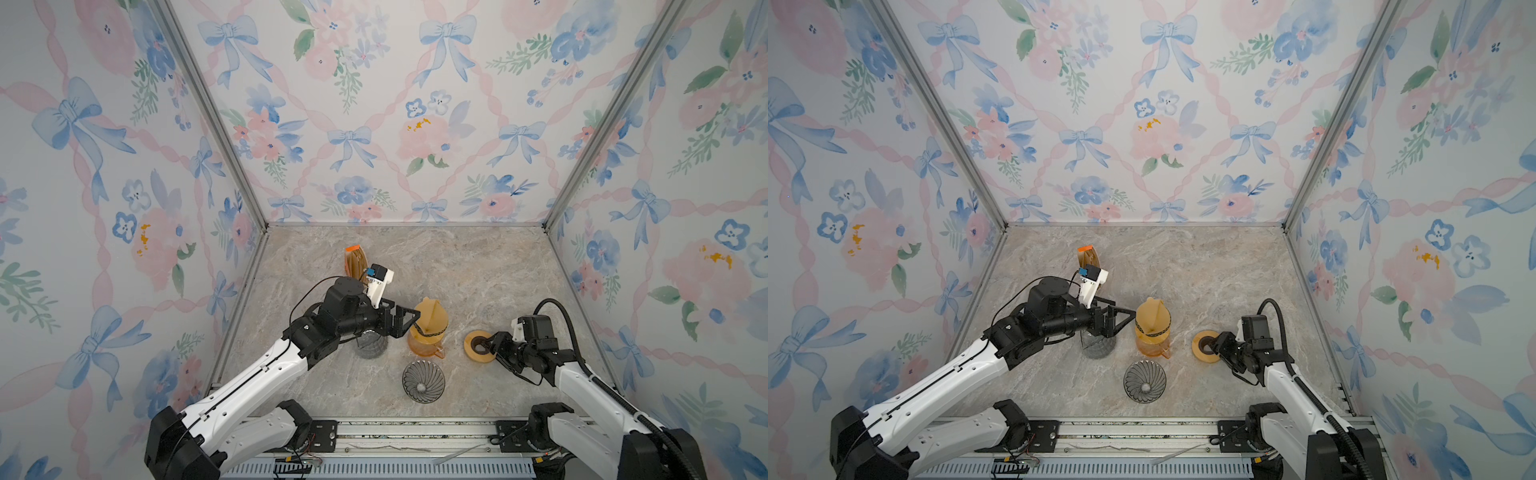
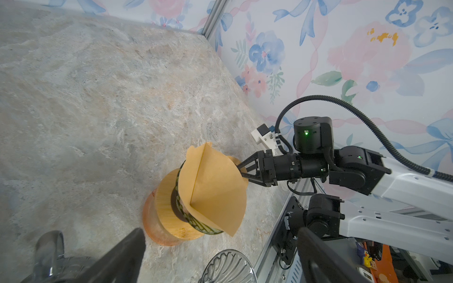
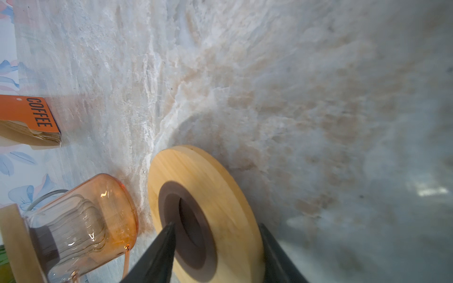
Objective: Place the coffee filter in the dripper
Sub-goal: 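Lower the right gripper onto the wooden ring edge and close it, then lift the wooden ring upright with the right gripper toward the left gripper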
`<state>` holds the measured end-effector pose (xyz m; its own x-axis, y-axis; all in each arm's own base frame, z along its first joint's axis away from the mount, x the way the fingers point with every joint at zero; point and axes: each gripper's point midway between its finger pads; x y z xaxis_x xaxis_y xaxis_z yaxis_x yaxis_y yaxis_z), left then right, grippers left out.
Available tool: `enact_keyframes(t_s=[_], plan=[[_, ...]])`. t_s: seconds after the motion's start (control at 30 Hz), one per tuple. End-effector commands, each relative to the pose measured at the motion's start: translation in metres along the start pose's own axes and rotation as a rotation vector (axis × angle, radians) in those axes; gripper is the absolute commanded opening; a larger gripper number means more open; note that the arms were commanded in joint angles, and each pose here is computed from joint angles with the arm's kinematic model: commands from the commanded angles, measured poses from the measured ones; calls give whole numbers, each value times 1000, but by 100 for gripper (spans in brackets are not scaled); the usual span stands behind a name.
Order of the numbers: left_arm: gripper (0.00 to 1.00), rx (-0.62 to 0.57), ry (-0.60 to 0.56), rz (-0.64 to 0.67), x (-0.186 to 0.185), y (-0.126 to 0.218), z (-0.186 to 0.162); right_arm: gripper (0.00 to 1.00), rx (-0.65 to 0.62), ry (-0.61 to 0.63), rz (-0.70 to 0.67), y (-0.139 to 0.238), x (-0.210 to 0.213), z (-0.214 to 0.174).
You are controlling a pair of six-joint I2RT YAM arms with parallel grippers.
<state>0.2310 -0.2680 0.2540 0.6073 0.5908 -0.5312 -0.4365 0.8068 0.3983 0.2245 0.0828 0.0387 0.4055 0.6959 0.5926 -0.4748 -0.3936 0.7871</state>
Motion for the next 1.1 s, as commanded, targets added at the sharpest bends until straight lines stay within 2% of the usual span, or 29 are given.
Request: enact_keyframes(t_s=[0.0,0.57,0.83,1.07], plan=[[98,-14,3,-13,-1,-2,5,49,-24,18,30,6,14,11],[98,-4,16,-20,-2,-5,4,21,-26,57,33,4,31,26],[98,2,31,-15,0,-5,1,15,-59,100,41,18,42,33],[98,7,65,-38,-1,-10,-3,12,-123,168,37,48,62,48]])
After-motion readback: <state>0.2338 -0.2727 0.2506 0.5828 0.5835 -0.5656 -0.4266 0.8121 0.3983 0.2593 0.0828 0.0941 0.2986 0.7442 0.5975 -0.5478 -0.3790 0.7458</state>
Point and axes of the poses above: each gripper's point midway between its finger pads, its own y axis back along the fingers, its own x axis along the line the jaws close on, z = x × y, and after that the axes turned 1 degree about -y, right-handed
